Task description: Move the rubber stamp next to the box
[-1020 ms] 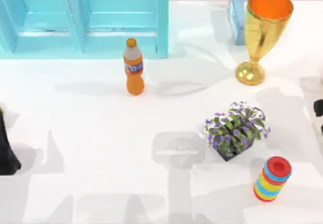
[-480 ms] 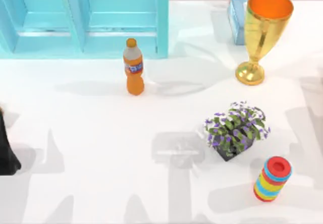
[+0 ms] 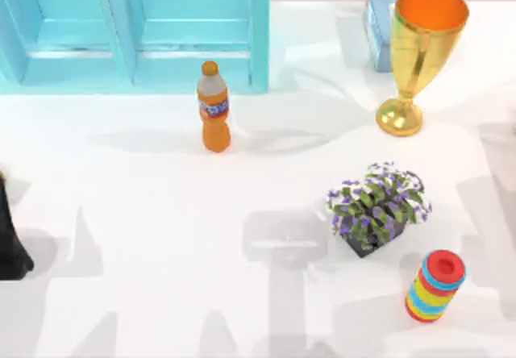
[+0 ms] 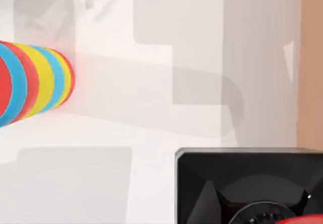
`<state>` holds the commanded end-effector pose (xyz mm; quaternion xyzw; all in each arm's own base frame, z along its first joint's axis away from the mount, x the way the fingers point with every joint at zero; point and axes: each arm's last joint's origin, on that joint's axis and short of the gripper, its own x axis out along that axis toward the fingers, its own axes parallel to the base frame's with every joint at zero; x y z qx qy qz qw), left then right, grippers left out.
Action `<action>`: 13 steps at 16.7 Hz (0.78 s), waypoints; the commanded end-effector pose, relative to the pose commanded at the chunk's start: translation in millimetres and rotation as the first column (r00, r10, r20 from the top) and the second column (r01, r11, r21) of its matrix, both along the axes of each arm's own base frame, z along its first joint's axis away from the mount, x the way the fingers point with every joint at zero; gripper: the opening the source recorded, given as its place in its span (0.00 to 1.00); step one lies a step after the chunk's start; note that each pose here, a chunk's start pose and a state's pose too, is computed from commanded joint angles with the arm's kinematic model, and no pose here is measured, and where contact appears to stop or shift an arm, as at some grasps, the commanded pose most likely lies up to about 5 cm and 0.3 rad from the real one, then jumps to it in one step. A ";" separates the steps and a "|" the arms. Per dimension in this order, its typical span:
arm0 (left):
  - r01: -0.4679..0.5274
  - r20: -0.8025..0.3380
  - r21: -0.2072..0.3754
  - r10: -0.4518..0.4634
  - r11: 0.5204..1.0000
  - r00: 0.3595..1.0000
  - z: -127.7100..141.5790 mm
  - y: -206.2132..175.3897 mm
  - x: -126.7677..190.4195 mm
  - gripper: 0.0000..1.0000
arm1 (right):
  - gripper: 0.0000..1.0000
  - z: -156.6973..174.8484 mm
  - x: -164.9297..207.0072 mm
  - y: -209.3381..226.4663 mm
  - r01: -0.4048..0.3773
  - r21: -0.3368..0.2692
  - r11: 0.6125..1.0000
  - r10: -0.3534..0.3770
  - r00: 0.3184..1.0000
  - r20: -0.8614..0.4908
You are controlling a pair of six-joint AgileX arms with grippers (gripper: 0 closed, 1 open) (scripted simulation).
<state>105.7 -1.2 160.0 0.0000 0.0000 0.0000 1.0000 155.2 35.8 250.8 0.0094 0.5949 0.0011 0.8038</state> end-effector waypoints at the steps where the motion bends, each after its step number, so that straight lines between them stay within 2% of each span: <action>1: 0.000 0.000 0.000 0.000 1.000 1.000 0.0 0.0 0.0 1.00 | 0.00 -10.0 1.2 0.0 0.000 0.000 1.000 0.000 1.000 0.001; 4: 0.000 0.000 0.000 0.000 1.000 1.000 0.0 0.0 0.0 1.00 | 0.00 -27.9 2.8 -0.5 0.000 -0.002 1.000 0.000 1.000 -0.007; 8: 0.000 0.000 0.000 0.000 1.000 1.000 0.0 0.0 0.0 1.00 | 0.00 -28.7 2.9 -0.4 0.000 -0.002 1.000 0.000 1.000 -0.008; 13: 0.000 0.000 0.000 0.000 1.000 1.000 0.0 0.0 0.0 1.00 | 0.38 -28.7 2.9 -0.4 0.000 -0.002 1.000 0.000 1.000 -0.008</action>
